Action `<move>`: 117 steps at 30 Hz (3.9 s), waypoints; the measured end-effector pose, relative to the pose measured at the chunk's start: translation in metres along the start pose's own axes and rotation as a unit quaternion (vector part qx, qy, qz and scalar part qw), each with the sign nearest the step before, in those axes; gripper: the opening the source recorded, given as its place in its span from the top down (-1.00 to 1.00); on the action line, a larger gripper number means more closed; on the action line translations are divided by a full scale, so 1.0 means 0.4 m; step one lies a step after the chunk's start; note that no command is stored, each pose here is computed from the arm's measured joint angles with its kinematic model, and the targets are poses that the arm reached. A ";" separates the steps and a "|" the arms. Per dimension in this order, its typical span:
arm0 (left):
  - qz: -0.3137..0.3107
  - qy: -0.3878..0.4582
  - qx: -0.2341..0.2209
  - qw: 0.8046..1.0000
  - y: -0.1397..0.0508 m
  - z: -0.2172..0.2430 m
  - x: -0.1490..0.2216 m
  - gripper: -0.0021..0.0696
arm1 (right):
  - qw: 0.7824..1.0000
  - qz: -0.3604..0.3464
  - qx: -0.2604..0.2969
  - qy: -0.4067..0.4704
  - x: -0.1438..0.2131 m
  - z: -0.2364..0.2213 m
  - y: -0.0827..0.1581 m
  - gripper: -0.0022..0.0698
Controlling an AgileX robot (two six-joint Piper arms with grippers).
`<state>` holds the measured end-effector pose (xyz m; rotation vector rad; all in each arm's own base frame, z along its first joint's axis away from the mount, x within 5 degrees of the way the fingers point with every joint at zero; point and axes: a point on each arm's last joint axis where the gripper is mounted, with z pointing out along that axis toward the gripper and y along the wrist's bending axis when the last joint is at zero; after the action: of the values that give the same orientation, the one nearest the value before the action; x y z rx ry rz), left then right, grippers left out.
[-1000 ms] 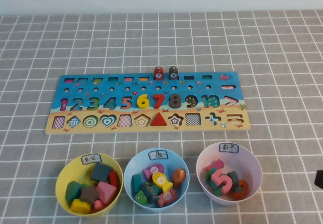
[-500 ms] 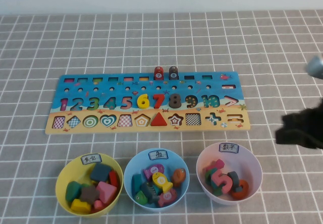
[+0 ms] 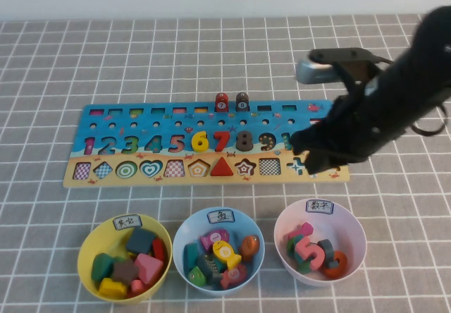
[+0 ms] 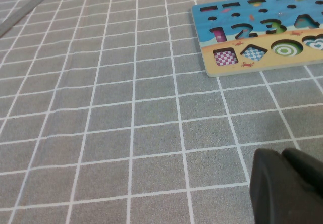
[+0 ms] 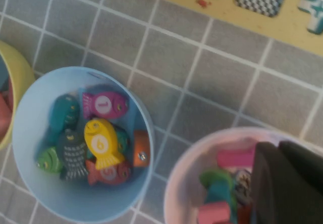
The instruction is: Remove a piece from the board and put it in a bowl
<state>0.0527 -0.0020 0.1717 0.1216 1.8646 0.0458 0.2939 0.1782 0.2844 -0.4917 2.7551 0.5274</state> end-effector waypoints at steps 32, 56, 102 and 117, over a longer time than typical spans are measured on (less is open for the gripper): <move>0.002 0.000 -0.001 1.000 0.000 0.000 0.000 0.95 | 0.996 0.054 0.028 0.067 -0.247 0.307 0.166 -0.03; 0.002 0.000 -0.001 1.000 0.000 0.000 0.000 0.95 | 0.992 0.092 0.058 0.059 -0.255 0.362 0.167 -0.05; 0.002 0.000 -0.001 1.000 0.000 0.000 0.000 0.95 | 0.992 0.078 0.080 0.066 -0.245 0.404 0.167 -0.05; 0.002 0.000 -0.001 1.000 0.000 0.000 0.000 0.95 | 0.992 0.067 0.080 0.068 -0.245 0.405 0.167 0.14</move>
<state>0.0527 -0.0018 0.1717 0.1250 1.8644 0.0503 0.3918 0.3281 0.1937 -0.3181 2.9448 0.3095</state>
